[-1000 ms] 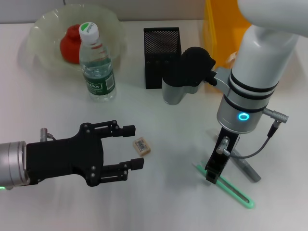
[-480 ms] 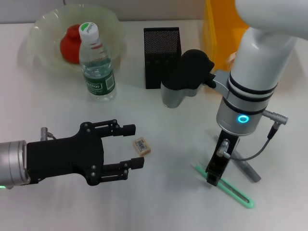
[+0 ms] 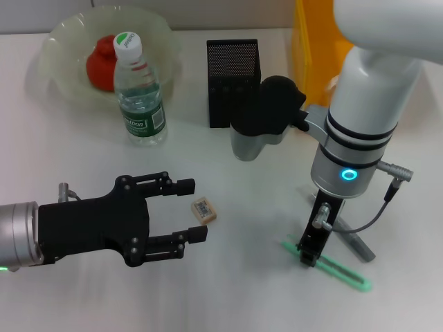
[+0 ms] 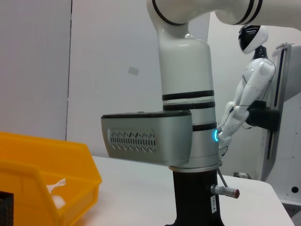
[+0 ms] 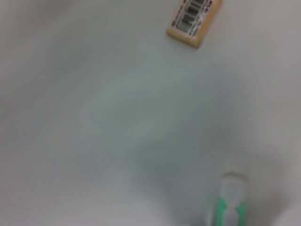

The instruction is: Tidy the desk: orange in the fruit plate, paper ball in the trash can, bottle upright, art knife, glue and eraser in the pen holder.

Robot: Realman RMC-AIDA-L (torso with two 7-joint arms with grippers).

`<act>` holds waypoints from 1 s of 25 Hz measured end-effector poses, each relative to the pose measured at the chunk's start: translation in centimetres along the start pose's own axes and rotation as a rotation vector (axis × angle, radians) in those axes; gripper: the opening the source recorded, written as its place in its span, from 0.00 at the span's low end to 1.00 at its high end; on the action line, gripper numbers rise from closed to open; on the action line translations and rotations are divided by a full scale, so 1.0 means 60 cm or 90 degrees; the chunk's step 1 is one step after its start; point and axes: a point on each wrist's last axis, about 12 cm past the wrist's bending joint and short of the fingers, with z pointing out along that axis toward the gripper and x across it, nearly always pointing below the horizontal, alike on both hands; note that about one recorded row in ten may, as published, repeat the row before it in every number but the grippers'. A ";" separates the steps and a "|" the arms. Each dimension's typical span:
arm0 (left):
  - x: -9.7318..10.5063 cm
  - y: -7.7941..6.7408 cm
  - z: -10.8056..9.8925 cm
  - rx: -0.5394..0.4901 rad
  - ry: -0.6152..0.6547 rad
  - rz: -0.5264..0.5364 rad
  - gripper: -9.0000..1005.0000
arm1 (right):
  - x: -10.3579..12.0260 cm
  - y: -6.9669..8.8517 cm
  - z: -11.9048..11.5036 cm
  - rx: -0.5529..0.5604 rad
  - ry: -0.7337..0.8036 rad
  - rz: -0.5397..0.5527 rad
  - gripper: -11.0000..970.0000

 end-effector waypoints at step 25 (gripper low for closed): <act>0.000 0.001 -0.003 -0.008 -0.003 0.000 0.66 | 0.006 0.009 0.000 -0.019 -0.047 -0.010 0.19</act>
